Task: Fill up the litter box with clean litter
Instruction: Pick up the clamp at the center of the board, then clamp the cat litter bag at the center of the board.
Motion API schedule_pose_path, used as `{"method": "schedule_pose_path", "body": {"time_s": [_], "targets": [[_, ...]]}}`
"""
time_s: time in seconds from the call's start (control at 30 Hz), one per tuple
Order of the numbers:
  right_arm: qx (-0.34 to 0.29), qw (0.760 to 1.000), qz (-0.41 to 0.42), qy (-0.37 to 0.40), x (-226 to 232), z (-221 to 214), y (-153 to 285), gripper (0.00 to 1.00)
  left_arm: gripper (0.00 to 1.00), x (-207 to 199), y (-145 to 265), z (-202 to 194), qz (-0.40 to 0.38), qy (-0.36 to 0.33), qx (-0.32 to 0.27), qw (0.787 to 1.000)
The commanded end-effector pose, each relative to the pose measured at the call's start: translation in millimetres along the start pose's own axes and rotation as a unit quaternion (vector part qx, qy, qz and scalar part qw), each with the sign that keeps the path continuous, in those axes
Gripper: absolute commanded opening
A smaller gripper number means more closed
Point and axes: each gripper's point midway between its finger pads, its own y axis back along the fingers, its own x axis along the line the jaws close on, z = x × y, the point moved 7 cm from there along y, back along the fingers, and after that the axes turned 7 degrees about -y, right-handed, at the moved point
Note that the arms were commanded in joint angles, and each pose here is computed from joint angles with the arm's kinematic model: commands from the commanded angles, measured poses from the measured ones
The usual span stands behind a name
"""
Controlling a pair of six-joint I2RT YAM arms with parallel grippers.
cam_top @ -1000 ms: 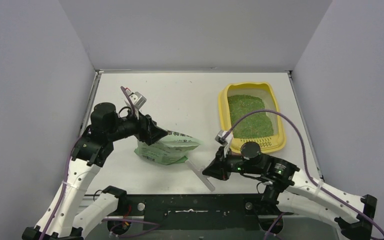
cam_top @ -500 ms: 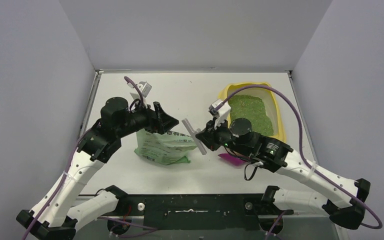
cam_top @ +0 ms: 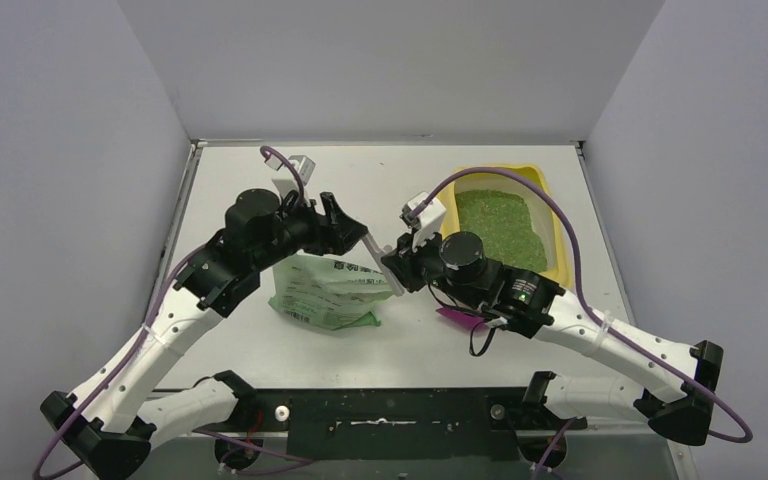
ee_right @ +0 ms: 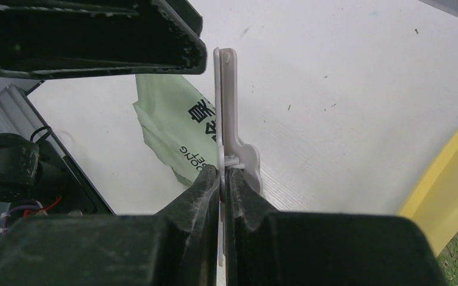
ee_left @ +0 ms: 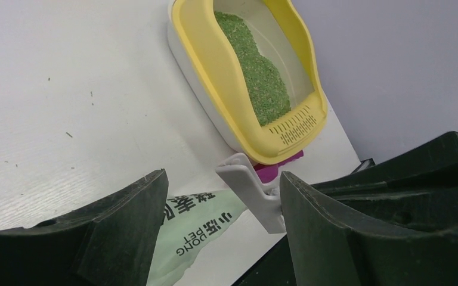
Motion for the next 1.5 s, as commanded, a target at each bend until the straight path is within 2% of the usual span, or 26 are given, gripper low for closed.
{"method": "schedule_pose_path", "body": {"time_s": [0.0,0.07,0.13,0.33,0.47,0.53,0.57,0.6,0.67,0.7,0.73,0.9,0.97,1.1,1.2,1.37,1.47], "targets": [[-0.08,0.996,0.027,-0.014,15,40,4,0.0,0.64,-7,-13,19,-0.008,0.004,-0.047,0.999],[-0.082,0.996,0.03,-0.016,16,41,1,0.0,0.57,-9,-17,20,-0.015,0.005,-0.043,0.999],[-0.084,0.996,0.027,-0.017,17,41,-1,0.0,0.55,-9,-20,17,-0.017,0.006,-0.03,0.999],[-0.099,0.995,0.02,-0.021,16,41,-8,0.0,0.35,-8,-24,4,-0.028,0.017,-0.014,0.999],[-0.085,0.996,0.026,-0.014,18,37,-13,0.0,0.02,-9,-24,4,-0.031,0.013,-0.016,0.999],[-0.075,0.997,0.032,-0.009,19,36,-12,0.02,0.0,-8,-22,5,-0.03,0.01,-0.018,0.999],[-0.07,0.997,0.031,-0.009,18,34,-11,0.1,0.0,-8,-21,6,-0.029,0.006,-0.02,0.999],[-0.065,0.997,0.03,-0.008,18,33,-9,0.24,0.0,-8,-21,6,-0.028,0.005,-0.022,0.999],[-0.053,0.998,0.024,-0.006,15,30,-5,0.59,0.0,-7,-20,7,-0.027,0.0,-0.025,0.999],[-0.047,0.999,0.021,-0.006,13,29,-2,0.71,0.0,-7,-19,8,-0.027,-0.002,-0.026,0.999],[-0.042,0.999,0.017,-0.007,11,29,1,0.76,0.0,-7,-18,9,-0.026,-0.005,-0.026,0.999],[-0.033,0.999,0.006,-0.03,-5,33,10,0.85,0.0,-6,-12,12,-0.033,-0.003,-0.032,0.999],[-0.031,0.998,0.023,-0.053,-12,34,9,0.85,0.0,-9,-11,15,-0.049,0.003,-0.039,0.998],[-0.015,0.992,0.098,-0.076,-10,36,1,0.76,0.0,-11,-9,16,-0.059,0.009,-0.043,0.997],[-0.009,0.988,0.135,-0.078,-2,38,-4,0.73,0.0,-12,-9,16,-0.061,0.014,-0.045,0.997],[-0.005,0.986,0.144,-0.08,1,38,-14,0.72,0.0,-14,-11,18,-0.067,0.02,-0.045,0.996],[0.002,0.987,0.141,-0.079,0,37,-20,0.64,0.0,-14,-10,18,-0.069,0.025,-0.049,0.996]]}}
